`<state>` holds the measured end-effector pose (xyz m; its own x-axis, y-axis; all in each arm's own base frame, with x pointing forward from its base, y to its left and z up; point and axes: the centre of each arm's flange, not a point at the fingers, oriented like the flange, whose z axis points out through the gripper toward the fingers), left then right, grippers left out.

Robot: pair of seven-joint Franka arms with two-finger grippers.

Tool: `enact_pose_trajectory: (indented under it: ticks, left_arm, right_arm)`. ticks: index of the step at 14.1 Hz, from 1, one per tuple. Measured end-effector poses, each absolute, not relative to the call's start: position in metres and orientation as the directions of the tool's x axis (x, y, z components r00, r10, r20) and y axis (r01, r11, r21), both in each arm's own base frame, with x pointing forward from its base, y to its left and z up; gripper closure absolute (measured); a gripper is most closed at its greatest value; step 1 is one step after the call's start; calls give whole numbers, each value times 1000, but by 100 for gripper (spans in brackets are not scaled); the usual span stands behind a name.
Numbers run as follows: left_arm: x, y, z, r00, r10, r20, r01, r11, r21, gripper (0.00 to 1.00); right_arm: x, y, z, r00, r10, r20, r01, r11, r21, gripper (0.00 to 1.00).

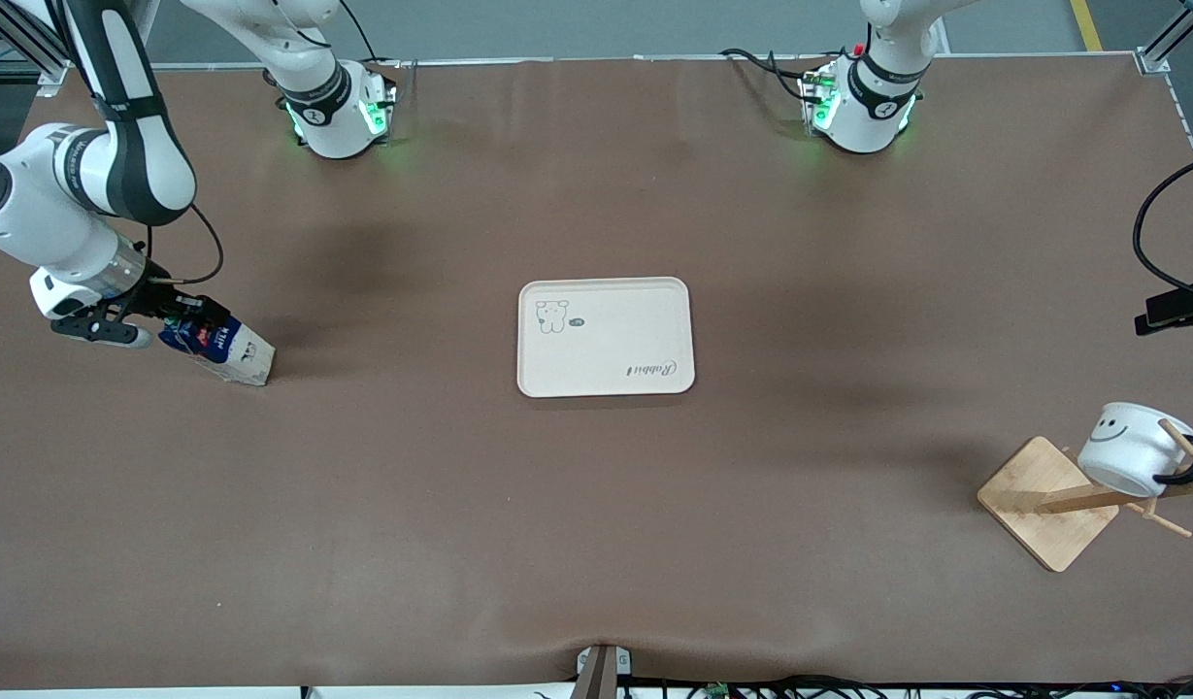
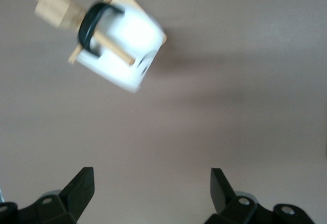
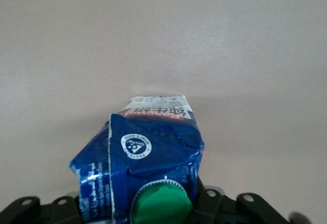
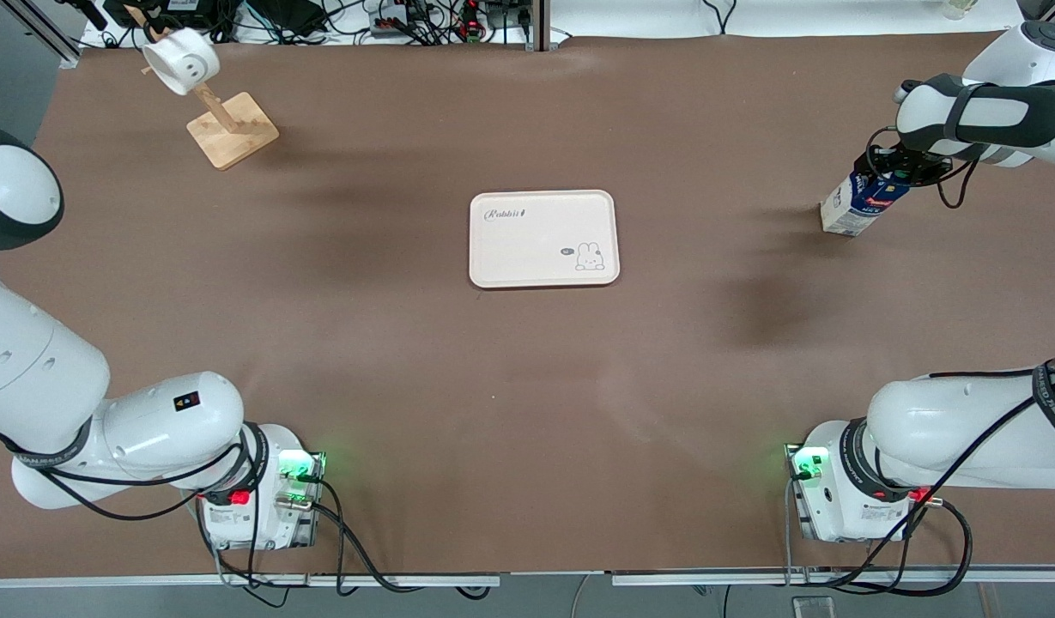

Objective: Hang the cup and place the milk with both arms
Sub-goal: 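Lower the milk carton onto the table with the right gripper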

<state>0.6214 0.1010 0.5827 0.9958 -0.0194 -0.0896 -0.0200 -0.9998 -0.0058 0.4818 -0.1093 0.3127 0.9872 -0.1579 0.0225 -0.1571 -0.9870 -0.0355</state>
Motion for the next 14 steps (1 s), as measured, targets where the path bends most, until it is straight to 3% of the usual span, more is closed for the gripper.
enact_pose_trajectory:
  ticks: [2,8,10,14]
  left_arm:
    - [618,91,590,994,72,-86,71,-997,-14,0]
    - [615,62,601,977,196,-79,195,-981,-21,0]
    - [613,56,606,978,196,-72,195,-981,-21,0]
    - [613,36,609,985,160,-67,159,-987,-16,0]
  right_arm:
    - [481,-109,312,991,-132,21,-132,-991,-35,15]
    - [480,-107,311,993,-116,18,-115,-993,-35,10]
    - [481,-105,312,993,-112,21,-111,-993,-35,0]
    - [493,-99,330,995,-94,9,-94,-995,-39,0]
